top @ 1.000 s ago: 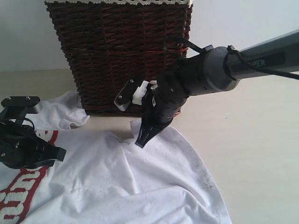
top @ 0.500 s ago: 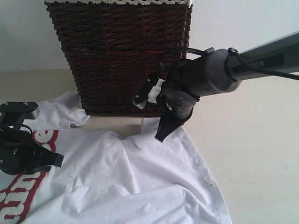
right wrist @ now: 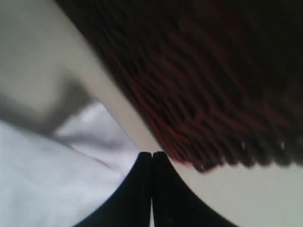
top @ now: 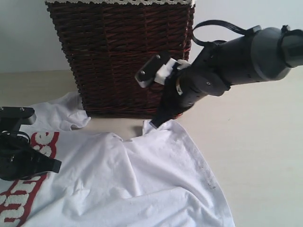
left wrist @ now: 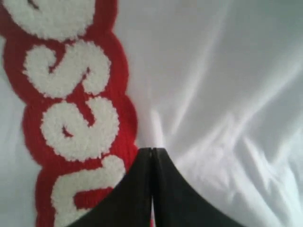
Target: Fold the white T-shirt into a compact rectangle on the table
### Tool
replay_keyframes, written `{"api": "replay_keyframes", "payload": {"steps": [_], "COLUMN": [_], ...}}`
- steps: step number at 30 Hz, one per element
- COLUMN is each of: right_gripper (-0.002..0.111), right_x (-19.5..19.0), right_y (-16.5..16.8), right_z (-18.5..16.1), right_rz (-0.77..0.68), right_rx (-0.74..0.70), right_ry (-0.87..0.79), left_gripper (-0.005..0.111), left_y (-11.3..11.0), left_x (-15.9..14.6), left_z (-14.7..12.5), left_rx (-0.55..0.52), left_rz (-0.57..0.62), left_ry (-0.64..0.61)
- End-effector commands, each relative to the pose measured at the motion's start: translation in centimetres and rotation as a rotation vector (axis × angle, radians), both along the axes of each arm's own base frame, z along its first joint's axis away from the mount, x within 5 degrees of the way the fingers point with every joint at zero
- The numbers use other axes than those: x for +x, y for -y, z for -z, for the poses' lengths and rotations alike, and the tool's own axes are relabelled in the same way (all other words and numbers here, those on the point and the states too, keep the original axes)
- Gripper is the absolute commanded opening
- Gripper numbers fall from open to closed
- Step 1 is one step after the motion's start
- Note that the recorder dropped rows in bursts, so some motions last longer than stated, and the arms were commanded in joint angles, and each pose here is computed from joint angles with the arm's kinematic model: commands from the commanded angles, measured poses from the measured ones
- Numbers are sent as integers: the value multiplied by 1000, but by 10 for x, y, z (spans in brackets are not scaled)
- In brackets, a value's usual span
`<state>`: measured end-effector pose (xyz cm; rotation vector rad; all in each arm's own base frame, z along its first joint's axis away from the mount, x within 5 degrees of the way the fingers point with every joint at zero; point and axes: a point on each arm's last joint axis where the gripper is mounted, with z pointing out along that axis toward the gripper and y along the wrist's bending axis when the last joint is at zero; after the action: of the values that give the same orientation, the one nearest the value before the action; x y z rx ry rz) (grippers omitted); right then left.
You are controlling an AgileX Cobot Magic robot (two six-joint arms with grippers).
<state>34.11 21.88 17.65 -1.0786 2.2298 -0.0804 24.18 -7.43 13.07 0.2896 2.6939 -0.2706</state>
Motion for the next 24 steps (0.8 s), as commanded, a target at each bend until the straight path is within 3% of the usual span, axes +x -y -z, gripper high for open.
{"api": "replay_keyframes", "payload": {"steps": [1,8,15,24], "right_gripper": [0,0,0,0], "right_x": [-6,16,45,40], "right_y": [-19,-26,-15,21], "right_z": [1,65,101,116], "right_rz": [-68,-9,122,193], "right_rx": [56,-152,-191,-360], "right_ry": [30,-141,-164,-320], "left_gripper": [0,0,0,0], "left_y": [-2,-1,-2,-9], "left_x": [2,0,-5,-22], "left_z": [-5,-4,0,18], "left_rx": [-1,-7,-7,30], "left_rz": [-23,-15,-10,-36], "left_ry": [39,20,-8,-57]}}
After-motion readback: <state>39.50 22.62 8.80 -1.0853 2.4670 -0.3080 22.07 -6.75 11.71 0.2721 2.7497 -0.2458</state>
